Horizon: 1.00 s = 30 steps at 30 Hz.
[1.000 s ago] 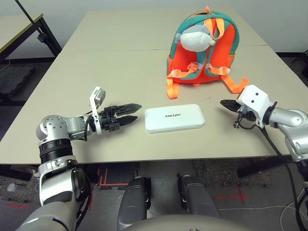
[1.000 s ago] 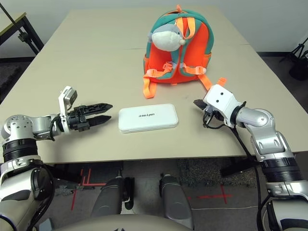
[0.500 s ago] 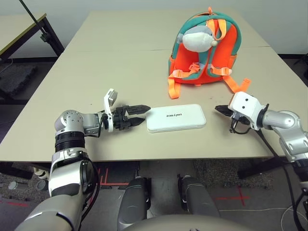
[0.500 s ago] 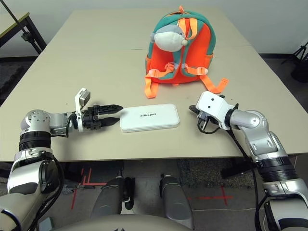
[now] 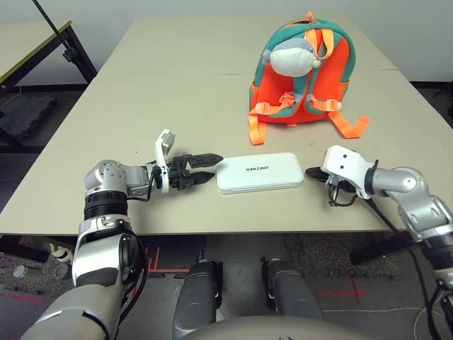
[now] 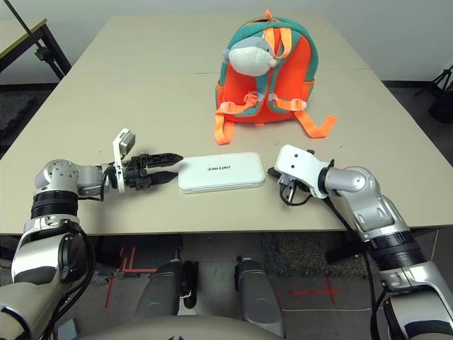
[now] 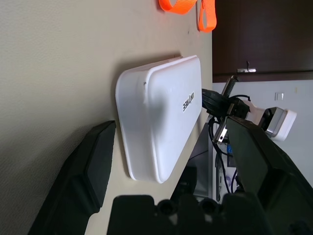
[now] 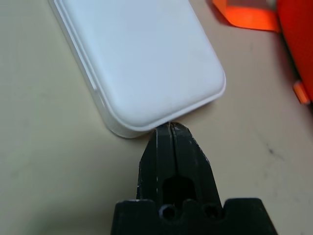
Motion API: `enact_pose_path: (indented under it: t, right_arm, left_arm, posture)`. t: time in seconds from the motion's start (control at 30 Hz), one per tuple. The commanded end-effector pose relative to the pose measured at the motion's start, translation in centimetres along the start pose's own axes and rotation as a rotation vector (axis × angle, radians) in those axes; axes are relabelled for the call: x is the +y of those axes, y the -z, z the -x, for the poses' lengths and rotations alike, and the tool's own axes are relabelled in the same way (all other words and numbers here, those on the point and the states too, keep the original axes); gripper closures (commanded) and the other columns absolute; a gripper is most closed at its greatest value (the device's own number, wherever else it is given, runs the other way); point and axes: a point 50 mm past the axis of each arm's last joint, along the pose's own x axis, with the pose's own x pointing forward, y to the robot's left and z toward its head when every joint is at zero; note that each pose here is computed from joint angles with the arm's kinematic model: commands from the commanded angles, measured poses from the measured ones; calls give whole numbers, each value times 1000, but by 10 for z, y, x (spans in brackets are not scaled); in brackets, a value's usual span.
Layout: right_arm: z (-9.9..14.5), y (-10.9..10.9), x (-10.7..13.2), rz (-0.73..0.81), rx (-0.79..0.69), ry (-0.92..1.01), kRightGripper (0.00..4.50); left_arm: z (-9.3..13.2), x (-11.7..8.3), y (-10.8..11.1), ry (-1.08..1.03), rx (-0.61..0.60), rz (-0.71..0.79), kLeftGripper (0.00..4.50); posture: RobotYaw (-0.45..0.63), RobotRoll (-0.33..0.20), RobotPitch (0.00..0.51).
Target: Put the pencil case into the backpack and zip it.
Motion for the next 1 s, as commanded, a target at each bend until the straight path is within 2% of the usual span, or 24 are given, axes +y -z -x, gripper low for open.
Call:
enact_pose_path:
  t: [0.03,0.23,0.77,0.93,1.0]
  right_arm:
    - [-7,-2,3,13,-5,-33,4464]
    - [-14,-7,1,24,-20,-38,4464]
    - [-34,-38,6,48,-114,-74,4464]
    - [-36,-40,7,50,-119,-78,4464]
    - [-36,-40,7,51,-118,-78,4500]
  left_arm:
    - [-4,10,9,-64,50,26,0]
    - [-4,10,12,-61,56,29,0]
    - [-5,8,16,-45,71,29,0]
    - [-6,7,17,-36,77,23,0]
    - [-6,7,18,-32,78,24,359]
  posture:
    - [-158,0,119]
    - [-151,0,119]
    - [-151,0,122]
    - [-149,0,121]
    - [-147,0,120]
